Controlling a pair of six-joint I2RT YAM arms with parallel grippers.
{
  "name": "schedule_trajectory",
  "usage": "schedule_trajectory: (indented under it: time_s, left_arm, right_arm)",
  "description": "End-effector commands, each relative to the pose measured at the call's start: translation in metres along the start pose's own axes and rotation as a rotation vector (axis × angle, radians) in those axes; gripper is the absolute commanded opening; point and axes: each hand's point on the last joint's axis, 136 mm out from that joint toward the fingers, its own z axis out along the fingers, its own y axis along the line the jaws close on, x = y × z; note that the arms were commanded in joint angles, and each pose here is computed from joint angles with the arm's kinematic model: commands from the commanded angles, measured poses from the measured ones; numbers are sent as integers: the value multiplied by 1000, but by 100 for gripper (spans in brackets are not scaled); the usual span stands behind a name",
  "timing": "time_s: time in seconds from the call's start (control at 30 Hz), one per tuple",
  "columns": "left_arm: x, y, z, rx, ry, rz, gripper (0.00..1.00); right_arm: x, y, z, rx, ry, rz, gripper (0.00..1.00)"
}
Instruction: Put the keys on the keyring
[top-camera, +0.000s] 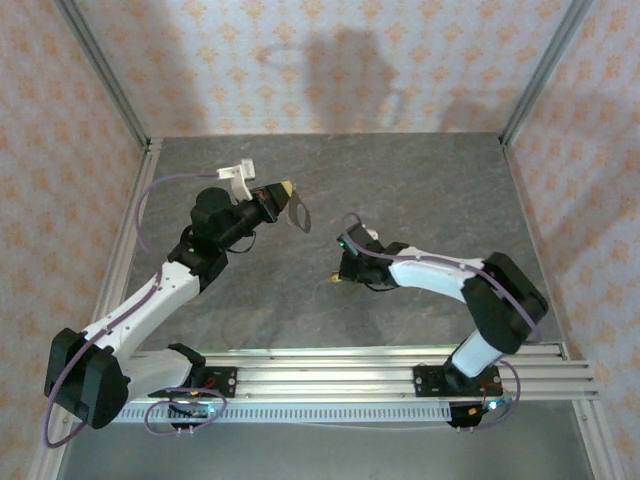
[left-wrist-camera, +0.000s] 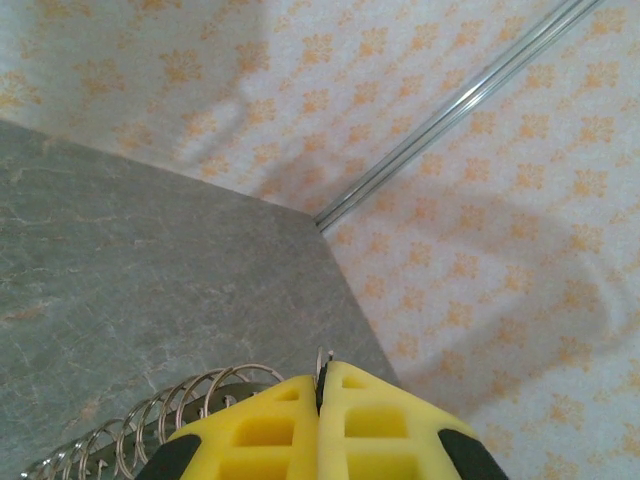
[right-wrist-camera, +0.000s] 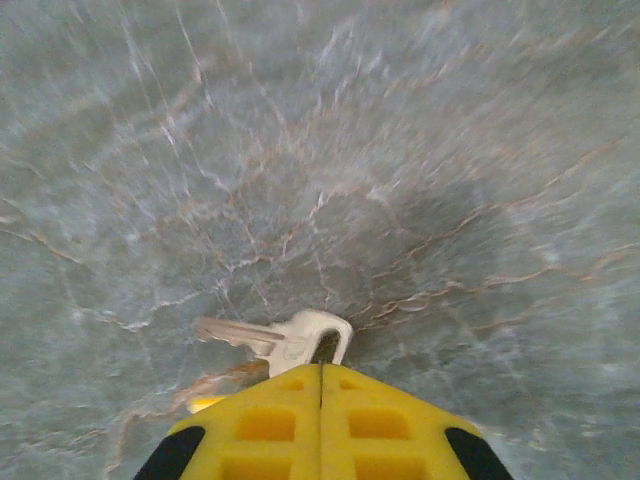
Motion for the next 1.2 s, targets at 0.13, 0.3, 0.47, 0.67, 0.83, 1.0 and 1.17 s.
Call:
schedule_trajectory:
  time_s: [0.13,0.3,0.47,0.67,0.83,1.0,1.17]
  left_arm:
    - [0,-31,6,59,79,163,0]
    - [10,-47,13,96,156,282,0]
    - [23,-68,20,167,204,418,0]
    - [39,-80,22,192,197,544,0]
    - [41,-89,20,249,151,569,0]
    - [39,-100,17,311,121,581,0]
    - [39,-110,14,362,105,599,0]
  right_arm:
    - [-64,-3,-86,-227,-204,22,0]
    - [-87,3,-133,-429,-285,17,0]
    - [-102,0,-166,-540,-364,38,0]
    - [-110,3,-191,-612,-429,39,0]
    - [-109,11,-209,-703,-466,17,0]
    - [-106,21,-231,-797,-514,-30,0]
    - [-103,29,-251,-869,-550,-74,0]
